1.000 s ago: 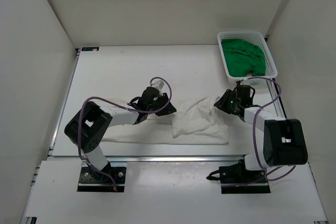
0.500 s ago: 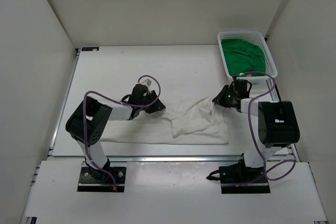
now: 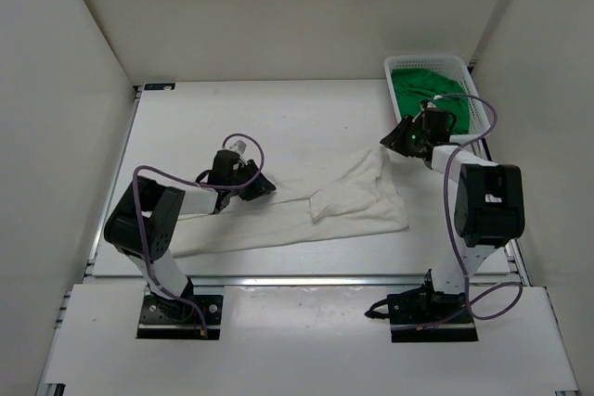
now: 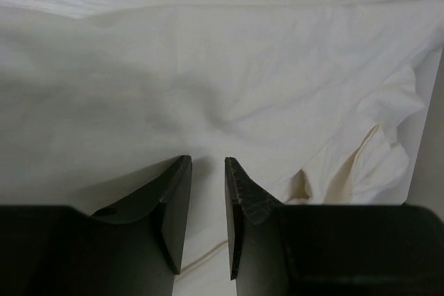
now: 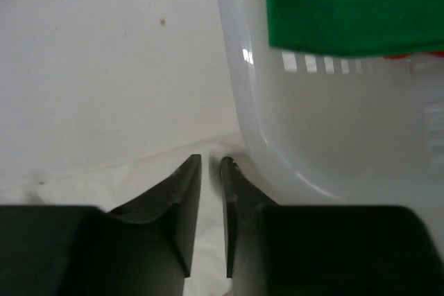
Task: Fold and stack the t-shirts
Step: Fold the other side of the tshirt into a rectangle
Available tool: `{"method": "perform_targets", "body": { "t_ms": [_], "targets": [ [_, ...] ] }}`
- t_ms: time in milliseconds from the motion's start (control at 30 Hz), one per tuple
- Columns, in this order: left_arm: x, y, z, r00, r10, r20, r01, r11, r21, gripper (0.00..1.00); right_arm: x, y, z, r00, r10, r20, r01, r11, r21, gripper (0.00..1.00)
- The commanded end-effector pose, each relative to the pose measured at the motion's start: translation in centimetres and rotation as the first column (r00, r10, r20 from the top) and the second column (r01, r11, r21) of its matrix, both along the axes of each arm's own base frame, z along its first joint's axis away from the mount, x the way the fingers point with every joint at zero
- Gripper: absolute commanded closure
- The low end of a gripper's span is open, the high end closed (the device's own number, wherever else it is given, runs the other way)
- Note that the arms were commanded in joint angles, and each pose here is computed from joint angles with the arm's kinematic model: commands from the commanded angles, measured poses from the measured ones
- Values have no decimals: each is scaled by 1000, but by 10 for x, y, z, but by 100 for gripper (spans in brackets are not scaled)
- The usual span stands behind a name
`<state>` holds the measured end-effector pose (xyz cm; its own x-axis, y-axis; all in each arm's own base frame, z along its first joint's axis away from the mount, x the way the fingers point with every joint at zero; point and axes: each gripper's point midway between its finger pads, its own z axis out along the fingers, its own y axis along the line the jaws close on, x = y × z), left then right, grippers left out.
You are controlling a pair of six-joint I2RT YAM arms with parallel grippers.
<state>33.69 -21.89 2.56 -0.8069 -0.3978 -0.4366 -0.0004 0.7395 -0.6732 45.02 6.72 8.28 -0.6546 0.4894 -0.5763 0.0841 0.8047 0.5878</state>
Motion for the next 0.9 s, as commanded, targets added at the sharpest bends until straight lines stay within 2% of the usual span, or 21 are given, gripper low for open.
{"method": "perform_targets", "body": {
  "t_ms": [0,67,167,200,300,367,467,500,600,667,700,733,867],
  "targets": [
    [-4,3,15,1000,-12,29,12,1000,2,63,13,-2,20,999,13,43,-12,1000,-12,77],
    [-5,2,21,999,-15,42,15,1000,6,63,8,-1,28,999,0,48,1,1000,-31,68],
    [-9,-6,38,995,-35,90,34,999,9,63,-16,5,51,996,-8,89,12,999,-39,67],
    [-13,-10,42,994,-47,101,46,999,8,62,-27,5,42,997,-25,76,27,999,-35,67],
    [-27,-23,50,989,-73,129,73,997,5,63,-67,32,41,994,29,102,-28,999,-15,92],
    [-33,-30,49,986,-88,141,86,996,19,62,-94,55,27,988,120,93,-115,992,-61,99],
    [-47,-39,45,984,-111,137,111,994,12,62,-119,111,22,938,338,77,-330,939,-96,100],
    [-47,-37,45,985,-106,136,106,994,7,63,-124,115,11,935,354,25,-350,931,-104,100],
    [-45,-46,47,982,-124,140,125,992,5,63,-120,136,7,892,452,-29,-450,879,-159,100],
    [-38,-45,38,985,-124,120,120,992,45,62,-126,145,-5,871,483,-92,-492,853,-176,100],
    [-28,-49,48,981,-127,144,122,992,40,62,-124,151,-9,857,504,-108,-515,835,-192,100],
    [-22,-46,41,987,-118,112,113,992,50,62,-130,150,-18,853,500,-147,-521,833,-186,100],
    [-5,-40,37,989,-105,102,98,993,68,62,-145,156,-36,824,530,-200,-563,806,-184,99]
  ]
}}
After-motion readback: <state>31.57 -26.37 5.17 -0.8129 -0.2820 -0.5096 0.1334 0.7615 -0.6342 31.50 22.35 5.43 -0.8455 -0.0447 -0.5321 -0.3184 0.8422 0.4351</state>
